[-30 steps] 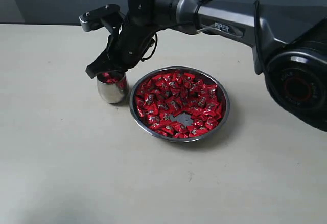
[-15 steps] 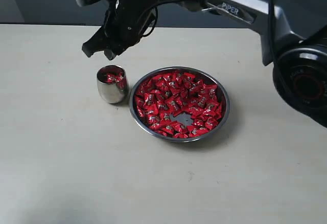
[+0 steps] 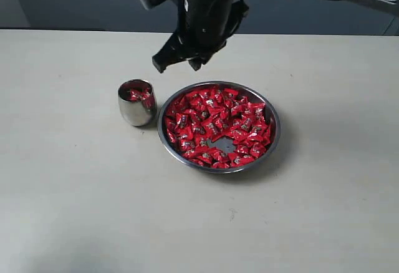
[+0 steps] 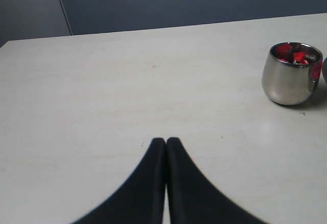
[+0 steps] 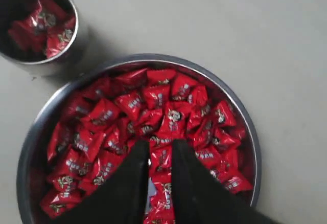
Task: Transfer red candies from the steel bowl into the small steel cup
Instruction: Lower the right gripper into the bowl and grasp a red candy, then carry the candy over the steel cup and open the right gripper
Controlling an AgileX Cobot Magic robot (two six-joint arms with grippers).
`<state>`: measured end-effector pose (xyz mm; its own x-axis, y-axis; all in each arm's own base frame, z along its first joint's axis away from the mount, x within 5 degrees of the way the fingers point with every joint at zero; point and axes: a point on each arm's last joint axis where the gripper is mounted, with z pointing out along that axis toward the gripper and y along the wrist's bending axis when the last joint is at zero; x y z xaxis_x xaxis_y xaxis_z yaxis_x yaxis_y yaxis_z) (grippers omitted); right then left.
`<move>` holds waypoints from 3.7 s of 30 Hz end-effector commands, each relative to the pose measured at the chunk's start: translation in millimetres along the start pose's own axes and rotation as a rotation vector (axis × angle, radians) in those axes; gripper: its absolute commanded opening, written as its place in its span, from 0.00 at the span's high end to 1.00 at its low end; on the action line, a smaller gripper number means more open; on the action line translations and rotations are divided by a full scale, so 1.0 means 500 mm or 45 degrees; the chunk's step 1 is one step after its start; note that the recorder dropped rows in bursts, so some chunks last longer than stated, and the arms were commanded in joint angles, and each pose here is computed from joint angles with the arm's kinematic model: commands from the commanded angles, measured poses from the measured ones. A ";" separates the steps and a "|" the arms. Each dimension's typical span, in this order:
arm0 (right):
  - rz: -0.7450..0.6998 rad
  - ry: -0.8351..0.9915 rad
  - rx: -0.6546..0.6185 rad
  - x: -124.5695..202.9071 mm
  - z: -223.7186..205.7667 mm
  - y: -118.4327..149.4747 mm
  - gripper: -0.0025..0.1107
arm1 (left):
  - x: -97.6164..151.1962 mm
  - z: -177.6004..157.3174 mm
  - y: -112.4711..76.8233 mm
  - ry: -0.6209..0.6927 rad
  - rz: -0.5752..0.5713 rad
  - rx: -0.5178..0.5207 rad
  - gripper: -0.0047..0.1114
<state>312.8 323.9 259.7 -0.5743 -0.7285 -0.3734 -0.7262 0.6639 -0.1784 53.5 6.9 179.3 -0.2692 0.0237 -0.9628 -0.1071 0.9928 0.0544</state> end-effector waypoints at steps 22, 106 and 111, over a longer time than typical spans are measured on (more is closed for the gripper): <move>0.208 0.059 -0.315 0.158 0.155 -0.025 0.83 | -0.007 -0.002 0.000 -0.025 0.003 0.005 0.96; -0.011 -0.312 -0.429 -0.077 0.097 0.096 0.87 | -0.007 -0.002 0.000 -0.025 0.003 0.005 0.96; -0.014 -0.249 -0.435 -0.074 0.154 0.106 0.87 | -0.007 -0.002 0.000 -0.025 0.003 0.005 0.96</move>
<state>321.5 397.2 203.1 -0.5133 -0.6501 -0.5603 -0.8296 0.5430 0.1300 53.5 6.9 179.3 -0.2692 0.0237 -0.9628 -0.1071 0.9928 0.0544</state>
